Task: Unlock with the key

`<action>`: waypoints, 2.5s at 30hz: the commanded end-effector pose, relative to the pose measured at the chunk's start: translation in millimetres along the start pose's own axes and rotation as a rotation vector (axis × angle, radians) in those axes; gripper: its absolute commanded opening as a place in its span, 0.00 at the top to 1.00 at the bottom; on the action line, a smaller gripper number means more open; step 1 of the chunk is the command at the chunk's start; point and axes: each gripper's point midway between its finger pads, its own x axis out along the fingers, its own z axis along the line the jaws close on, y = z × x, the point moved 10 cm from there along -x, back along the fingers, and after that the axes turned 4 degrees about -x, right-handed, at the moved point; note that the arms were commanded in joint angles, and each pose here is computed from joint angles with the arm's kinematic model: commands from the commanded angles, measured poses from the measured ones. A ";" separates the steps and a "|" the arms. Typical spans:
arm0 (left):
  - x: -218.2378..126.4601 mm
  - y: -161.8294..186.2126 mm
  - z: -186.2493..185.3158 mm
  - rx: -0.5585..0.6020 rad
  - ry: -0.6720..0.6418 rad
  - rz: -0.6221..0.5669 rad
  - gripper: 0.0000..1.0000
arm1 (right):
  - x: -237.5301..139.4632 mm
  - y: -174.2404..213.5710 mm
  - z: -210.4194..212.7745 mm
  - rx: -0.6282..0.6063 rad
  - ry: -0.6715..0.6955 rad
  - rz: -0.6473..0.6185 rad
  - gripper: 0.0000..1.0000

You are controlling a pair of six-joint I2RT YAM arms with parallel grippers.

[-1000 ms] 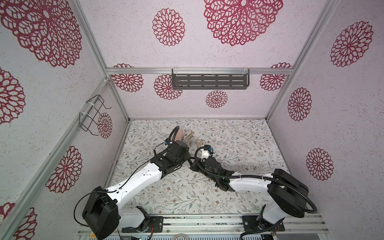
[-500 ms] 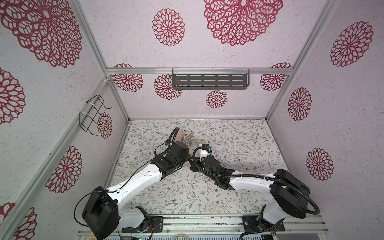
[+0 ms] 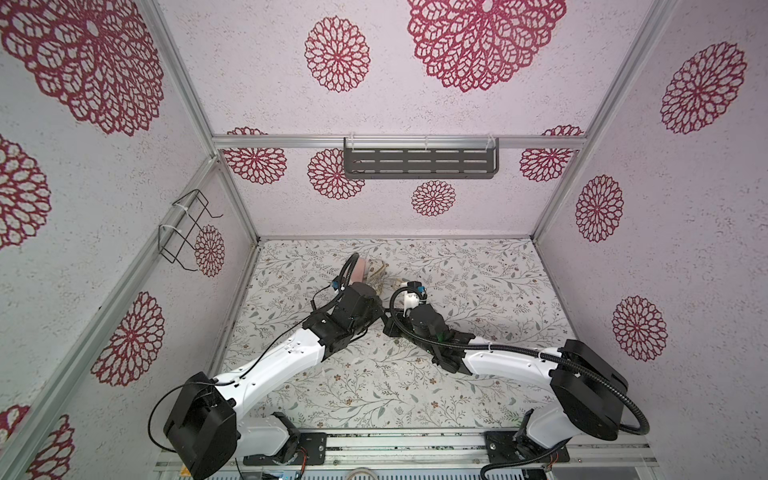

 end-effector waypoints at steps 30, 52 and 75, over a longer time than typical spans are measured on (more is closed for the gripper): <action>-22.5 -0.6 19.3 -0.101 0.246 -0.036 1.00 | -28.4 -34.7 54.0 0.394 -0.647 -0.135 1.00; -47.2 -23.2 13.1 -0.006 0.324 -0.087 0.49 | -40.0 -35.9 51.4 0.168 -0.409 -0.130 1.00; -40.9 -39.1 -12.4 0.109 0.119 0.046 0.38 | -38.7 -47.4 52.8 -0.305 -0.071 -0.083 1.00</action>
